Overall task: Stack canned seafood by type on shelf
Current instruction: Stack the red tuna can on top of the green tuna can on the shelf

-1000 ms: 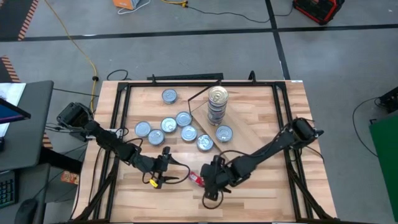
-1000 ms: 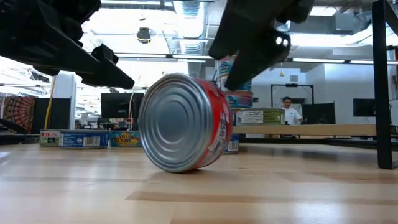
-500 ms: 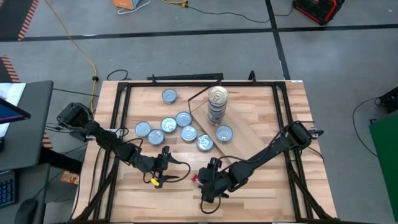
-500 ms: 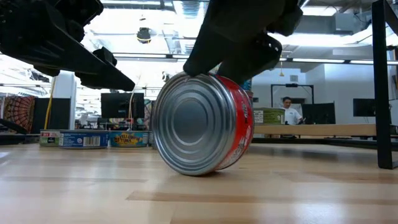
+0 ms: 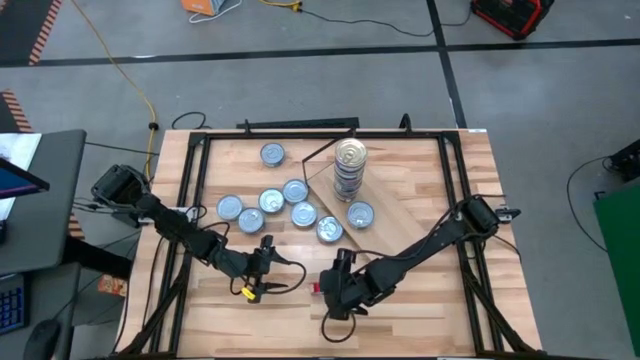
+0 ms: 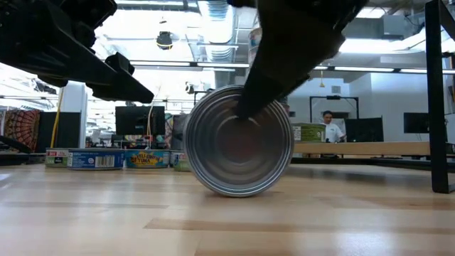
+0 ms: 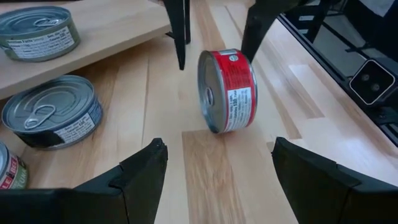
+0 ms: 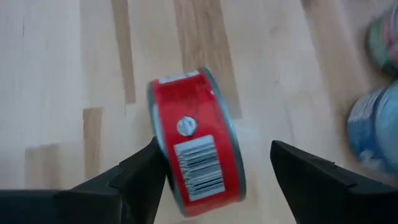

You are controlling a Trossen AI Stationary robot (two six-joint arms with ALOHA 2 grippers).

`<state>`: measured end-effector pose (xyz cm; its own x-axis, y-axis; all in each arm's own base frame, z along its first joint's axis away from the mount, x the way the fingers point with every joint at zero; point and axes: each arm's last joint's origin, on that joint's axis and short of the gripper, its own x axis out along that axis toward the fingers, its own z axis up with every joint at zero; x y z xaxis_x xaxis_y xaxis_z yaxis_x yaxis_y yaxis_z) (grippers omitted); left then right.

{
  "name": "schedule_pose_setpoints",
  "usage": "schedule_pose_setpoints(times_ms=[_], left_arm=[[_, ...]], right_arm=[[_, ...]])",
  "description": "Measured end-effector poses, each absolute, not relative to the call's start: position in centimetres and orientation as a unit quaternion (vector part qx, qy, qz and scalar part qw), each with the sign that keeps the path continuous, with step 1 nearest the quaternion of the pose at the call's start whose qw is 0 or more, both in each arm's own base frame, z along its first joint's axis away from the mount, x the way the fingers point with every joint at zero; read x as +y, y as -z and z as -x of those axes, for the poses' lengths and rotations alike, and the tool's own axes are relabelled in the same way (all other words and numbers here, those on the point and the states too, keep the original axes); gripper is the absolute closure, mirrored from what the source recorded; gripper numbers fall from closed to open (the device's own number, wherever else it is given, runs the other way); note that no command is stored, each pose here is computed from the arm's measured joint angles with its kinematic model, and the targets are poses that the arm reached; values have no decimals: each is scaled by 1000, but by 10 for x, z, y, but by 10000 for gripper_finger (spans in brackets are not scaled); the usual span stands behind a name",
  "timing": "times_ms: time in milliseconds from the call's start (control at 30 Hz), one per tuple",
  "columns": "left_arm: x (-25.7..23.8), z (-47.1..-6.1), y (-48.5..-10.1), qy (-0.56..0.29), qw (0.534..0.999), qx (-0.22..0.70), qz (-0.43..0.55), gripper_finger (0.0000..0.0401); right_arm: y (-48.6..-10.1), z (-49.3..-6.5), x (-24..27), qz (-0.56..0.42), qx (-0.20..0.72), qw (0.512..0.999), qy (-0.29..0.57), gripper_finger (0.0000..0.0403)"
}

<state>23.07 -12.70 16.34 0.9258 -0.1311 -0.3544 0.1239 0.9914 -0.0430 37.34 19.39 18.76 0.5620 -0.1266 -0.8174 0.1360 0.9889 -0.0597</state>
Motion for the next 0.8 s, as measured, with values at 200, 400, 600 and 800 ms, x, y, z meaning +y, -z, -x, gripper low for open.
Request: schedule_pose_setpoints(times_ms=[200, 400, 600, 800], left_arm=[[-127, -231, -163, 72, 980, 183, 11, 121], [-128, -230, -163, 80, 980, 184, 12, 121], [-127, -231, -163, 68, 981, 182, 10, 121], [-126, -231, -164, 47, 983, 178, 6, 121]], right_arm=[[-190, -377, 195, 72, 451, 889, 23, 101], [-191, -382, 191, 94, 444, 891, -2, 108], [-189, -381, 184, 102, 463, 881, 4, 170], [-190, -380, 185, 118, 468, 876, -17, 238]])
